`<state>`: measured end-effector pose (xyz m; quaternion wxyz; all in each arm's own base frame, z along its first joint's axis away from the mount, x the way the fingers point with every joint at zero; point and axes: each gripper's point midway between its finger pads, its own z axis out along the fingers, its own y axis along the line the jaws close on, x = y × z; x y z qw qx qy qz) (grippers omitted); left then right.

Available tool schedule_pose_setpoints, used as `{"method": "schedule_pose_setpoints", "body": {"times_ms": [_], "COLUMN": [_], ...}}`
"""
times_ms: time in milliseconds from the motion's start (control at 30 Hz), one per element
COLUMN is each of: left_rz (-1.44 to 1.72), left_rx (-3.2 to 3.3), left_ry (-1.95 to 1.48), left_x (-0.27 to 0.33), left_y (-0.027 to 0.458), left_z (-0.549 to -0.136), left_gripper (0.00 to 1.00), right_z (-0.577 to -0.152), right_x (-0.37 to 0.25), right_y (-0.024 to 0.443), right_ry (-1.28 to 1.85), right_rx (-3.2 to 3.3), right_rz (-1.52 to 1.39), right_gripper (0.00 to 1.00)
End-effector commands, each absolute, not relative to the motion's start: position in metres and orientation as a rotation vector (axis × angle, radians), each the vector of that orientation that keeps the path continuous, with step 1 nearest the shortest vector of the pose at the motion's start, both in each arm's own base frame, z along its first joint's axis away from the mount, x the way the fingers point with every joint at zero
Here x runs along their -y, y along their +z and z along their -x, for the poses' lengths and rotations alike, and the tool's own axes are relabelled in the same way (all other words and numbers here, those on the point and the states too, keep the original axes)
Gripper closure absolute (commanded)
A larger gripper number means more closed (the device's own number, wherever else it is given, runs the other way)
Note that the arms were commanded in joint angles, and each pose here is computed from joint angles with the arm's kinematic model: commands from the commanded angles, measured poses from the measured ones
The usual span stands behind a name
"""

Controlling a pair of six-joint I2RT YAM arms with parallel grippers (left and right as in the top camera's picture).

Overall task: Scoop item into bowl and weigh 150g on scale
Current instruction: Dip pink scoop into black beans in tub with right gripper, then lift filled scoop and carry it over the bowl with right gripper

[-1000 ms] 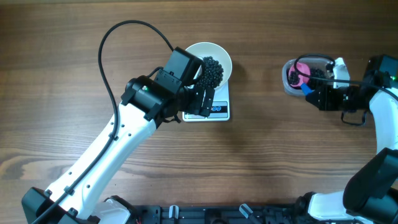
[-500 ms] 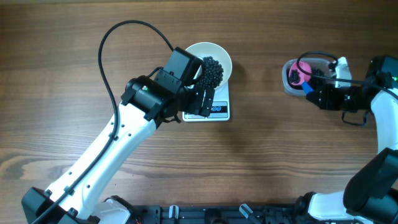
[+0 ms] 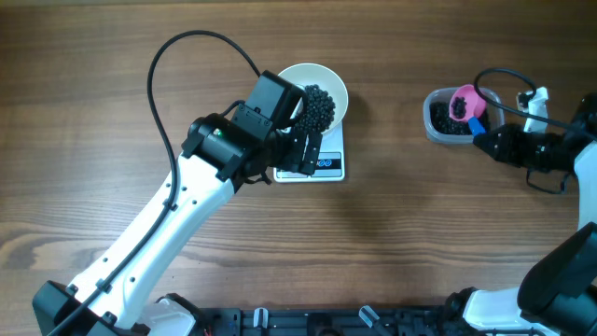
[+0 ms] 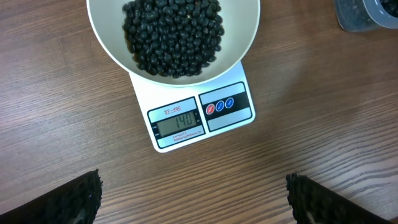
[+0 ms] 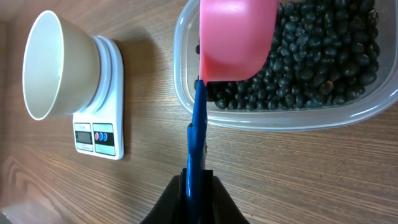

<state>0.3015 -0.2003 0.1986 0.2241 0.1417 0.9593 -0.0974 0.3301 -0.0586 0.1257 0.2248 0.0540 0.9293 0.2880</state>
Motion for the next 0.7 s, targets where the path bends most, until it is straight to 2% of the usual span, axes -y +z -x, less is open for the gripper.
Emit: {"method": "schedule_pose_setpoints", "body": {"times_ms": [0, 167, 400, 667], "left_rz": [-0.404, -0.404, -0.403, -0.403], "left_rx": [-2.614, -2.614, -2.614, -2.615], "left_ry": [-0.269, -0.269, -0.269, -0.269], "left_x": [0.201, 0.201, 0.201, 0.201], "left_y": [0.209, 0.209, 0.209, 0.209], "left_z": [-0.303, -0.303, -0.303, -0.303], "left_gripper": [0.00, 0.00, 0.00, 0.00], "right_z": [-0.335, -0.339, -0.353, -0.374], "right_x": [0.054, 0.046, 0.025, -0.043], "right_y": [0.130, 0.139, 0.176, 0.205], "right_ry": [0.859, 0.935, 1.179, 1.378], "right_rx": [-2.523, -2.460, -2.246, -2.143], "right_rz": [-0.148, -0.129, -0.117, 0.061], "right_gripper": [0.96, 0.96, 0.96, 0.95]}}
